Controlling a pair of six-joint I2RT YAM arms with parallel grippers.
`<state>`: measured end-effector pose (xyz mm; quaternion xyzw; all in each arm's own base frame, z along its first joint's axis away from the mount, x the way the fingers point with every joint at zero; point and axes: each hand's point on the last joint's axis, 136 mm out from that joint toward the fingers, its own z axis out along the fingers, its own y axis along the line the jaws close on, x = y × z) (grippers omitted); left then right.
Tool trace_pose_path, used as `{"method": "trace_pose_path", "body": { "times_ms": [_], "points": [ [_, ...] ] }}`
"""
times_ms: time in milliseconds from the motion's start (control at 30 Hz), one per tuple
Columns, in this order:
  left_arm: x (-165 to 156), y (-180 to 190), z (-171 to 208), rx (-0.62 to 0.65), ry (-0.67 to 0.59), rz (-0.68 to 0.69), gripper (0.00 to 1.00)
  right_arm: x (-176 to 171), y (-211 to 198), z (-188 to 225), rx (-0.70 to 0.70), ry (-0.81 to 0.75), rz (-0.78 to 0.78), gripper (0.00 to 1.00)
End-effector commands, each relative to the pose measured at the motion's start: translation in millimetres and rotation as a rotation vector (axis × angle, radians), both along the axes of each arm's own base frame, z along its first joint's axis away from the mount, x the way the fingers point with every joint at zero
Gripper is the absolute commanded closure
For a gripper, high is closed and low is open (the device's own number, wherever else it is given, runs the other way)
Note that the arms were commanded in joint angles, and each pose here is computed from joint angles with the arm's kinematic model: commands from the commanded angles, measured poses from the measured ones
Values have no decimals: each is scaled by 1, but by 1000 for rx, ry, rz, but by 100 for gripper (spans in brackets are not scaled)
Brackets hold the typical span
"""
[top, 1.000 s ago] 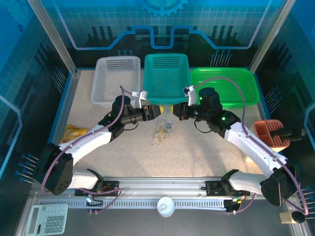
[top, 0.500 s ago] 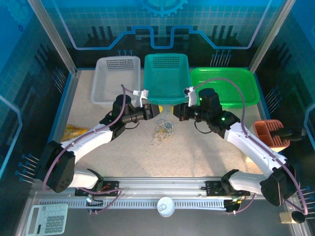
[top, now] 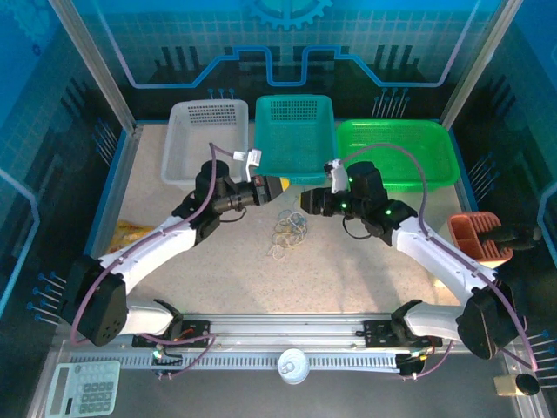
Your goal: Untangle the cables
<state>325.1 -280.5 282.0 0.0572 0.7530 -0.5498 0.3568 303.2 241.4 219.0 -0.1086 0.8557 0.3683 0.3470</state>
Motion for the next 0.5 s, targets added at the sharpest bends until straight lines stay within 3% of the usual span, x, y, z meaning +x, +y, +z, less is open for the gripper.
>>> {"method": "trace_pose_path", "body": {
  "times_ms": [0,133,467],
  "points": [
    [-7,-5,36,-53,-26,-29,100,8,-7,-20,-38,-54,-20,35],
    [-8,-8,52,-67,-34,-37,100,6,-7,-35,-44,-82,-14,25],
    [-12,-20,84,-119,-45,-67,100,17,6,-68,-59,-62,-22,23]
  ]
}}
